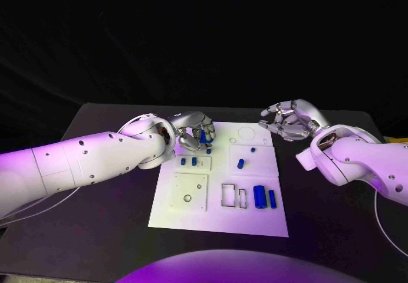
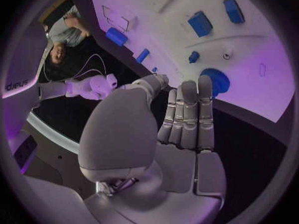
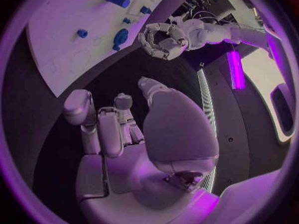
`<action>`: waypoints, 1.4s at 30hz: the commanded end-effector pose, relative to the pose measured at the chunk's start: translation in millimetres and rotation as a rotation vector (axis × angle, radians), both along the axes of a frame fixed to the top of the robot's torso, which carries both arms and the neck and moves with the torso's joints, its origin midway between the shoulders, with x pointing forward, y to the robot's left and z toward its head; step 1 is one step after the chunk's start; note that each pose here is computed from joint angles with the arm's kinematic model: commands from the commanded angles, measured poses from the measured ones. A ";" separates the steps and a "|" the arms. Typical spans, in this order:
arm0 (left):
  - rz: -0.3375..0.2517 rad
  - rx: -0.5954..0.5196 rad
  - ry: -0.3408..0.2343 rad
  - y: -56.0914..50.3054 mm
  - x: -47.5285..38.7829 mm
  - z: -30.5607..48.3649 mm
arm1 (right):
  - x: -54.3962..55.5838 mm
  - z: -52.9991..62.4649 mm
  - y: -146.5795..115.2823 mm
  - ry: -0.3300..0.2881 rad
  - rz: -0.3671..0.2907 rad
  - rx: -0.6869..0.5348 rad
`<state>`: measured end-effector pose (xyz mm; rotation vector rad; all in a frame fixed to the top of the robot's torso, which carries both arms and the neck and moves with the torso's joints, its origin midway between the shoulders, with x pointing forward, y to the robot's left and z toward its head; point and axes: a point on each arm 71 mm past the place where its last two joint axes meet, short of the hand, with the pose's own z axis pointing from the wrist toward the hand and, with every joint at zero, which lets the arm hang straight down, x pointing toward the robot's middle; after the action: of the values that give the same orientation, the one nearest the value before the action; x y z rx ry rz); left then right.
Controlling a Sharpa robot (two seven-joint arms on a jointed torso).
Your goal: Assemble the parts on the task board
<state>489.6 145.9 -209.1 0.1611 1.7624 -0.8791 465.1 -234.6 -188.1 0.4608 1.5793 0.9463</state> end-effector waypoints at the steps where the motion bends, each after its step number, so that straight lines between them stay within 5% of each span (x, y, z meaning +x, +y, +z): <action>1: -0.072 0.108 -0.068 -6.9 -1.2 -3.0 | -0.8 -0.5 1.8 0.002 0.017 -0.004; 17: -0.072 0.263 -0.019 -15.4 6.7 -17.4 | -0.9 -0.5 2.9 0.002 0.019 -0.003; 42: -0.069 0.291 0.022 -21.7 13.1 -26.1 | -0.9 -0.5 4.8 0.004 0.022 -0.001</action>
<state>503.3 125.3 -233.1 0.3944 1.8797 -0.6783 464.9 -231.6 -188.2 0.4583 1.5812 0.9525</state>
